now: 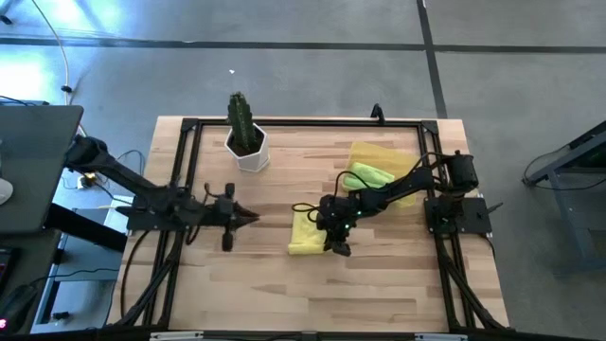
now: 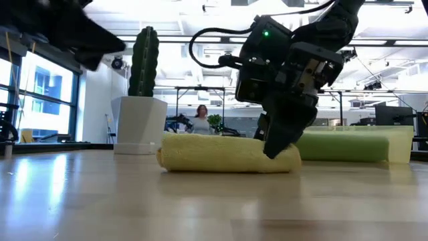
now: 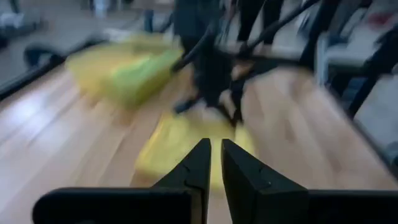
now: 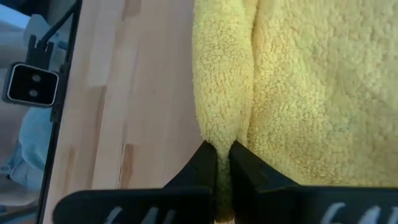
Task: Roll microfiber towels into tight, uniform cylinder then place into a basket
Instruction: Roll the yellow microfiber cloth
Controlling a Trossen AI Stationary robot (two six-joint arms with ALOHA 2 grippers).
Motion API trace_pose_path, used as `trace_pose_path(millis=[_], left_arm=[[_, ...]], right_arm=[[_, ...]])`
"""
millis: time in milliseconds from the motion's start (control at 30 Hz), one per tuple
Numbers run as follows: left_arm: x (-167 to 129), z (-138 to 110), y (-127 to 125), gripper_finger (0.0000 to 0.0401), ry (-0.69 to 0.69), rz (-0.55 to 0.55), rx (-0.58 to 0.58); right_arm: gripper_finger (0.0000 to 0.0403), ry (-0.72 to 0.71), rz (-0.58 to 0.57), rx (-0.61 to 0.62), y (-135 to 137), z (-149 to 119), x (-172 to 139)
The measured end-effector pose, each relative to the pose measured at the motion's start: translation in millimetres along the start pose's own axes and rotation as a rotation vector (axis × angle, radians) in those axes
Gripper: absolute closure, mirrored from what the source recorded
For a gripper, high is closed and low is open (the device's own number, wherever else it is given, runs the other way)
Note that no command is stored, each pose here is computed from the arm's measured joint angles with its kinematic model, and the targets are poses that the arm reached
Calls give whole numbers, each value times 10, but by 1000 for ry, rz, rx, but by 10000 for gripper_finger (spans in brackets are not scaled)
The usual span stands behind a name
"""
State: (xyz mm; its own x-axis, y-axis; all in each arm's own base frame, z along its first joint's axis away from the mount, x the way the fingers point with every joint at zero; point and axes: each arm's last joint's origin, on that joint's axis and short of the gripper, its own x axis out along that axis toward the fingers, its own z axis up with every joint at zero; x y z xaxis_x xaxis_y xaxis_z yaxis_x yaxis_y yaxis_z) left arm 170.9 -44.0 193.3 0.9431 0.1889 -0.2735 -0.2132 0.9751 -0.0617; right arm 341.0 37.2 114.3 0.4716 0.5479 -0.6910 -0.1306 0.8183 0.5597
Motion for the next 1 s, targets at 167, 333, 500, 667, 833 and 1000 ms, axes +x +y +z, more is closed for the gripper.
trace_pose_path(millis=[167, 333, 500, 667, 833, 1000], left_arm=[[146, -160, 13, 345, -135, -14, -38], [375, -248, -95, 301, -30, -108, 42], [635, -287, -250, 290, 43, -164, 241], [919, -338, -378, 302, 94, -166, 336], [1163, -516, -471, 309, 180, -196, 355], [1284, -573, -539, 311, 164, -223, 343]], right_arm=[[400, -14, -13, 18, -1, 13, 0], [400, -32, -10, 28, 0, 32, -4], [400, -45, -7, 22, 4, 47, -5], [400, -50, -12, 19, 3, 51, -5], [400, -54, -31, 21, -2, 51, -6], [400, -48, -33, 24, -3, 46, -6]])
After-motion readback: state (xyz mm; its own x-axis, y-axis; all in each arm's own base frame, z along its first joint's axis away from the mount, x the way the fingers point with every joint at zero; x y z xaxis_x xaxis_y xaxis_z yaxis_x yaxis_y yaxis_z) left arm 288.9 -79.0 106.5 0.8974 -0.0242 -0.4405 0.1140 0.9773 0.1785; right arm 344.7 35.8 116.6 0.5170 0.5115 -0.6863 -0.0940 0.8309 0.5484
